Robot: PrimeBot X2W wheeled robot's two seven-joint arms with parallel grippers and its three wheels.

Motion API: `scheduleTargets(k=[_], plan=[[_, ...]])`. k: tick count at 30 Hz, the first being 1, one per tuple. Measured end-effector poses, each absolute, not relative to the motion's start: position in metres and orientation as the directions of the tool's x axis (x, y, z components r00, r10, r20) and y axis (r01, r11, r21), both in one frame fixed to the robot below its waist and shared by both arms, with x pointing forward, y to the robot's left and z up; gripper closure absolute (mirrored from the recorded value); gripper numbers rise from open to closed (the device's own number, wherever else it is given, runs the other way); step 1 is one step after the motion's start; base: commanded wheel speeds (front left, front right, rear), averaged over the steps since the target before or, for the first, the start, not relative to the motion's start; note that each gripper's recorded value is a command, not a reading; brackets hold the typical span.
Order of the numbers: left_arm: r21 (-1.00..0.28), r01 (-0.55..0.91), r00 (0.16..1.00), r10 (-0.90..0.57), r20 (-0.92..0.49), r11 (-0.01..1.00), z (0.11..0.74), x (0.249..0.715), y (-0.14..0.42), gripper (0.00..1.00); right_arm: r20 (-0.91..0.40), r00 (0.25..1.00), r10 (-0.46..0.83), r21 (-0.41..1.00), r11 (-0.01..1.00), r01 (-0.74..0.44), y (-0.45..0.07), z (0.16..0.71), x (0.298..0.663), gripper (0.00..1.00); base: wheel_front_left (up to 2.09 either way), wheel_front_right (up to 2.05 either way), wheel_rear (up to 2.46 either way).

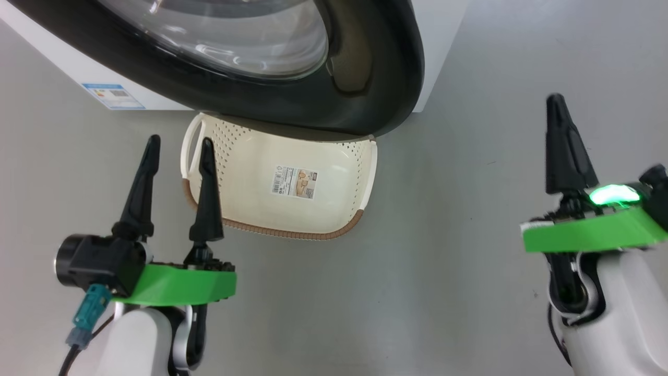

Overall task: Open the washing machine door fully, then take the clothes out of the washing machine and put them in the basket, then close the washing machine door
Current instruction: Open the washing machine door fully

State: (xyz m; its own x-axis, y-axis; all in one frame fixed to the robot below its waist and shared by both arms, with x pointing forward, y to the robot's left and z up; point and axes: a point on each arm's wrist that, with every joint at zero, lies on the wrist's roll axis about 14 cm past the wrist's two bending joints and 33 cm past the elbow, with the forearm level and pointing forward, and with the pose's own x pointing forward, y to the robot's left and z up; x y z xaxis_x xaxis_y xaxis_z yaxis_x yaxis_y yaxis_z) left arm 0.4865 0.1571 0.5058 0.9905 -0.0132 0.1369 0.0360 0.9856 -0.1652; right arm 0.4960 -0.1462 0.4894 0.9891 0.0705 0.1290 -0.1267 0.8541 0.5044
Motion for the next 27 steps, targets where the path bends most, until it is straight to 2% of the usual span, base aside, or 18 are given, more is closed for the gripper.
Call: scheduleTargets(k=[7, 11, 12, 15, 19, 20, 21, 27], plan=[[-0.16, 0.037, 0.991, -0.016, 0.131, 0.986, 0.505, 0.484, 0.157, 0.0, 0.126, 0.983, 0.135, 0.719, 0.67, -0.184, -0.123, 0.501, 0.526, 1.0, 0.0, 0.0, 0.0], [-0.158, 0.031, 0.992, -0.012, 0.124, 0.987, 0.502, 0.483, 0.159, 0.0, 0.109, 0.972, 0.208, 0.856, 0.478, -0.199, -0.111, 0.515, 0.547, 1.0, 0.0, 0.0, 0.0], [-0.158, 0.031, 0.992, -0.012, 0.124, 0.987, 0.502, 0.483, 0.159, 0.0, 0.109, 0.972, 0.208, 0.856, 0.478, -0.199, -0.111, 0.515, 0.547, 1.0, 0.0, 0.0, 0.0], [-0.155, 0.026, 0.993, -0.008, 0.117, 0.988, 0.5, 0.483, 0.161, 0.0, 0.103, 0.952, 0.289, 0.919, 0.339, -0.202, -0.1, 0.523, 0.56, 1.0, 0.0, 0.0, 0.0], [-0.152, 0.021, 0.994, -0.004, 0.107, 0.988, 0.496, 0.483, 0.163, 0.0, 0.062, 0.896, 0.44, 0.965, 0.202, -0.166, -0.08, 0.519, 0.57, 1.0, 0.0, 0.0, 0.0], [-0.151, 0.018, 0.995, -0.003, 0.103, 0.988, 0.494, 0.483, 0.163, 0.0, 0.052, 0.856, 0.514, 0.982, 0.129, -0.137, -0.068, 0.516, 0.57, 1.0, 0.0, 0.0, 0.0], [-0.15, 0.018, 0.995, -0.002, 0.101, 0.988, 0.494, 0.482, 0.164, 0.0, 0.05, 0.834, 0.55, 0.988, 0.097, -0.123, -0.063, 0.516, 0.57, 1.0, 0.0, 0.0, 0.0], [-0.149, 0.018, 0.996, -0.005, 0.089, 0.989, 0.489, 0.482, 0.163, 0.0, 0.077, 0.714, 0.696, 0.995, -0.009, -0.098, -0.038, 0.523, 0.57, 1.0, 0.0, 0.0, 0.0]])
